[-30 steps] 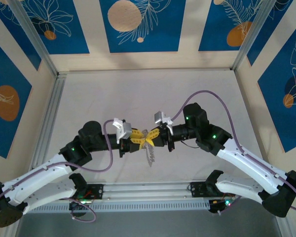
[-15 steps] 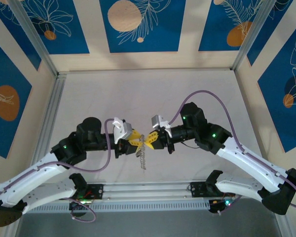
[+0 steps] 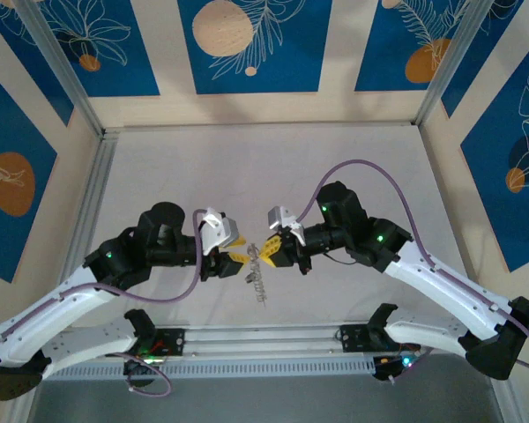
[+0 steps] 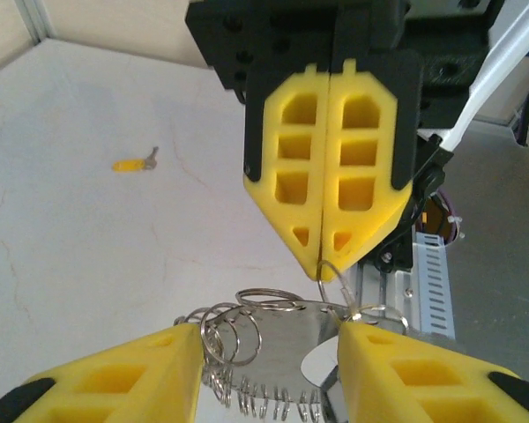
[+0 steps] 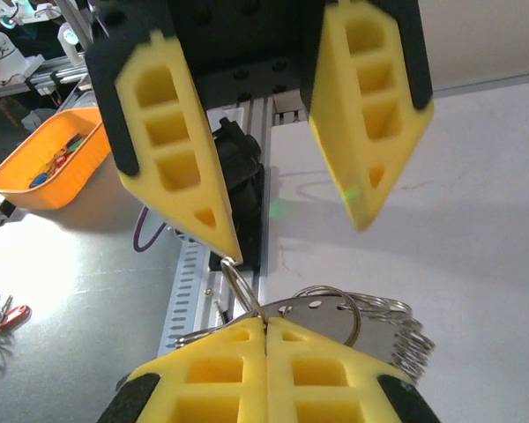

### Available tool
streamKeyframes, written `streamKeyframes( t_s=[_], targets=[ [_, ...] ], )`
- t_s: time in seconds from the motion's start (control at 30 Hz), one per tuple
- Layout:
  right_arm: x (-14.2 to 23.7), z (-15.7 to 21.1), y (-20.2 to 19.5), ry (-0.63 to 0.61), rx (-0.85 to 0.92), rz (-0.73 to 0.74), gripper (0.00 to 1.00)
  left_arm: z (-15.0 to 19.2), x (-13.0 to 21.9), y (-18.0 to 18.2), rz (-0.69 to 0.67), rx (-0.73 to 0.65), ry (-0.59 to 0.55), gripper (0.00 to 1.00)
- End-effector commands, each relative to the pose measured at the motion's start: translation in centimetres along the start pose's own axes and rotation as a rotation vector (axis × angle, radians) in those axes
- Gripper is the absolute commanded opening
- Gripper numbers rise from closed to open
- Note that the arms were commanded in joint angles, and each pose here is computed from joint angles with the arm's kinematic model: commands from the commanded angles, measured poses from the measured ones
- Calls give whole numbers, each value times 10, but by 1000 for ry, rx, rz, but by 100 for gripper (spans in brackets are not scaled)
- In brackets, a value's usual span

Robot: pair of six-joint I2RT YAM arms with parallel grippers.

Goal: Put the keys on the keyring

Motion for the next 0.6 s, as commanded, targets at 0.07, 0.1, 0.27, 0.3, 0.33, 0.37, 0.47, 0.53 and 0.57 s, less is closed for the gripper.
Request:
streamKeyframes(
  t_s=[0.07,0.1,0.27,0.3,0.33,0.37,0.47,0.53,0.57],
  targets=[
    [4,-11,0,-2,39,35,0,-12,2,-9,78,-24,-7,46],
    [4,-11,-1,0,40,42,0,-13,3,-8,76,-22,-5,46],
    [2,-8,-6,8,37,74,0,-15,12,-4,7,-4,11,47],
    [1,-8,-7,6,39,79,0,-15,13,-3,-3,4,14,47],
    [1,-8,-8,4,37,83,0,-15,14,-2,-15,13,17,47],
    [1,-8,-9,2,37,88,0,-15,14,-2,-21,18,18,46],
    [0,-9,-11,-4,34,105,0,-16,12,-3,-4,40,2,46],
    [1,-11,-12,-10,35,115,0,-18,9,-4,13,47,-15,46],
    [1,-11,-13,-12,32,123,0,-19,8,-4,17,49,-23,46]
  ],
)
Point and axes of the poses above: each hand's point on the last joint's axis, 136 mm out from that joint toward the fingers, its own x axis back along the fingers, its own y axis along the line the jaws close on, z = x × y, the point moved 6 cm from there along x, back along the fingers, and after that the axes turned 6 degrees about -x, right-handed, at the moved point
